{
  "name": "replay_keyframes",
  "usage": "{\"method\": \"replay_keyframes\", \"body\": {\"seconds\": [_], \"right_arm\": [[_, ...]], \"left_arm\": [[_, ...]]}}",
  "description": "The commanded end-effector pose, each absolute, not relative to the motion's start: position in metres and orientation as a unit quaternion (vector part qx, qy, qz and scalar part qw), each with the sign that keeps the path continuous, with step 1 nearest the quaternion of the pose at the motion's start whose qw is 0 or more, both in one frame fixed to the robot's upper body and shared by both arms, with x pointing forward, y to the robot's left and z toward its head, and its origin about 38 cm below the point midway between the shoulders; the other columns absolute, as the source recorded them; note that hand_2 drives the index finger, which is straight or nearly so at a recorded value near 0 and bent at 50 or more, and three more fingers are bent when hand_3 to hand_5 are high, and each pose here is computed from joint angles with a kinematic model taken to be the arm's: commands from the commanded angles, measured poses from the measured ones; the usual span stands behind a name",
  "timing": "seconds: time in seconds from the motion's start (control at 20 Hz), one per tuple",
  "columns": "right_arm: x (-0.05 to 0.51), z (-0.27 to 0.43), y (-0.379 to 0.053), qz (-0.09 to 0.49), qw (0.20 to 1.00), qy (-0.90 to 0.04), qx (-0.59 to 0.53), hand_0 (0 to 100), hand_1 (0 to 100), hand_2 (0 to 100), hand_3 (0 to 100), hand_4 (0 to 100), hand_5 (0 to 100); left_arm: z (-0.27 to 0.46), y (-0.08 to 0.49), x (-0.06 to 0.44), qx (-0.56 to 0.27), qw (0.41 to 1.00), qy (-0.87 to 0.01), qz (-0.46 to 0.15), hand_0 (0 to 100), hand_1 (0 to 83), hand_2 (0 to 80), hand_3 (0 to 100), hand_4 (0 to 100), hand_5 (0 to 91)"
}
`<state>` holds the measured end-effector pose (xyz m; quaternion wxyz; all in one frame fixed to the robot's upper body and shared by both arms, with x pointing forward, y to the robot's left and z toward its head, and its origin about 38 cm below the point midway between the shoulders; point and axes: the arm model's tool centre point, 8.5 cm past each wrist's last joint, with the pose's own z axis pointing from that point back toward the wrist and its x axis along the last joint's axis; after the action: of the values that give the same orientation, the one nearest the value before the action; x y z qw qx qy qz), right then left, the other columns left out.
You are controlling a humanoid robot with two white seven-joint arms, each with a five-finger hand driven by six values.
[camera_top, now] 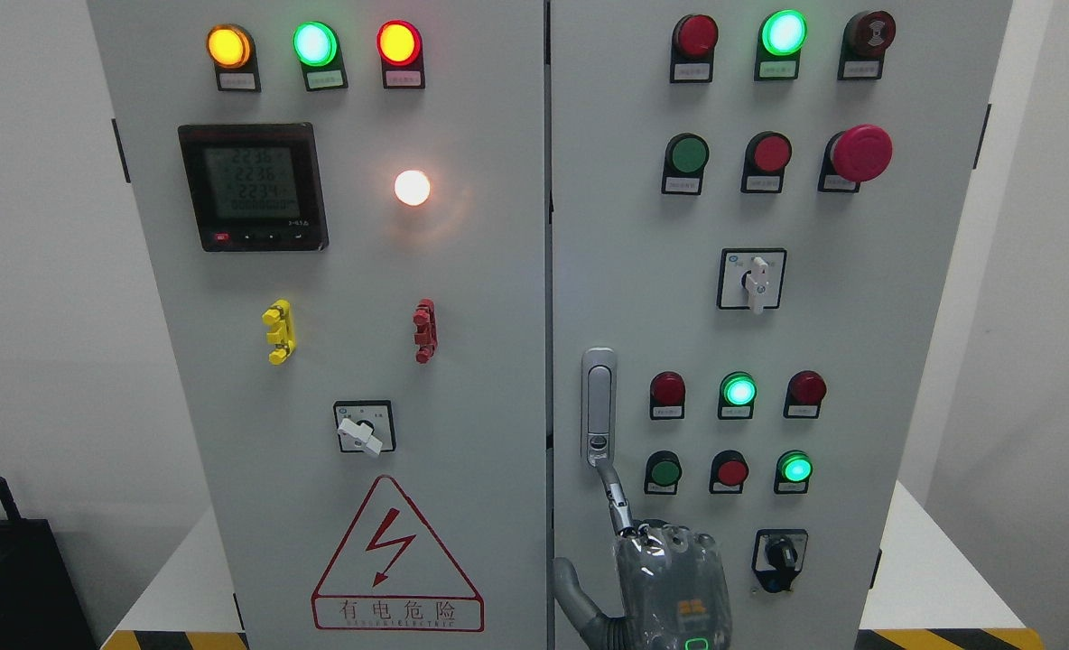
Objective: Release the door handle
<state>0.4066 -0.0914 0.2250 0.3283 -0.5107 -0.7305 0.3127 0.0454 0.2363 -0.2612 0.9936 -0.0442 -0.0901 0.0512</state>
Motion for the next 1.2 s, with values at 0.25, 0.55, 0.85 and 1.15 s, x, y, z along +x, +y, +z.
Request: {"method": "replay_keyframes", "body": {"seconds": [0.25,0.55,0.85,1.15], "right_arm": [[0.4127,0.2258,-0.0906,0.319,0.332,-0.727,-0.509,35,35,0,100,100,100],[0.4152,0.2265,-0.0902,0.321,0.332,-0.726,-0.509,35,35,0,100,100,100],[0.4144,0.2214,-0.0900,0.324,0.337,-0.724,-0.507,35,35,0,100,100,100],[0.4149,0.2197,-0.0911,0.325,0.340,-0.722,-0.508,35,35,0,100,100,100]], "left_arm": [[-0.2614,0.2363,0.0396,-0.044,0.994,-0.082,0.057,12,38.9,0.0,0,0,0.0],[-0.2614,0.2363,0.0396,-0.044,0.994,-0.082,0.057,12,38.9,0.0,0,0,0.0],[-0.2614,0.2363,0.0396,-0.044,0.994,-0.082,0.057,12,38.9,0.0,0,0,0.0],[-0.2614,0.2363,0.0396,-0.044,0.994,-0.082,0.057,12,38.9,0.0,0,0,0.0]]}}
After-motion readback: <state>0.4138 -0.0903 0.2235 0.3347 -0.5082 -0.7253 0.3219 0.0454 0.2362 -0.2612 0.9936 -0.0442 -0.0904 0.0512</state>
